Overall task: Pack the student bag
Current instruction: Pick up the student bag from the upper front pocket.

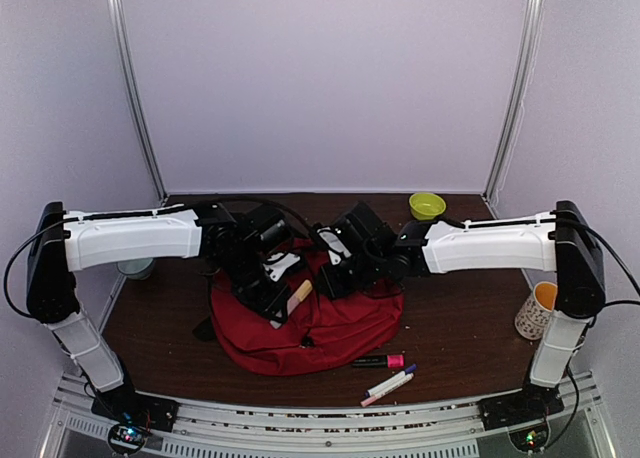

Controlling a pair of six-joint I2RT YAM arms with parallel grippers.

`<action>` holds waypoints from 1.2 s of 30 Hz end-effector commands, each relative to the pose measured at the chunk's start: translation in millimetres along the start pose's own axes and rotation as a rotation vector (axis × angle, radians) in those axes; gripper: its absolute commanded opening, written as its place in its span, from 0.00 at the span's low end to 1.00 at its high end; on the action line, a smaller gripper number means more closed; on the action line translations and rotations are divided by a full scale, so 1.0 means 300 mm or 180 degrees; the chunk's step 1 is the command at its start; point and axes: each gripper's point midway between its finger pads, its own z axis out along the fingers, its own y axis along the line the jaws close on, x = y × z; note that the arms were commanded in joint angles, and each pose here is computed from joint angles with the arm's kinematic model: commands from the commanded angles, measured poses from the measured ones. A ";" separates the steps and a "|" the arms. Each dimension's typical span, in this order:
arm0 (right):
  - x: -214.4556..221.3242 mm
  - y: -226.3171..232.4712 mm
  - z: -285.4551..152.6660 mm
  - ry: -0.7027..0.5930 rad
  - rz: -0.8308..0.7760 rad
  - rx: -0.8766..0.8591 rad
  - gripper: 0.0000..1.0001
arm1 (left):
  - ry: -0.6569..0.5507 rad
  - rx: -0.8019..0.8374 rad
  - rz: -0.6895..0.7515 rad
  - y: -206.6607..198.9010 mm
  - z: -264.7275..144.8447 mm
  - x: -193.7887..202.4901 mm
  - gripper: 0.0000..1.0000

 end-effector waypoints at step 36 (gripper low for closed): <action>-0.008 0.047 -0.137 -0.0209 0.0135 -0.0265 0.00 | -0.0236 0.0370 -0.0085 -0.049 0.034 -0.262 0.00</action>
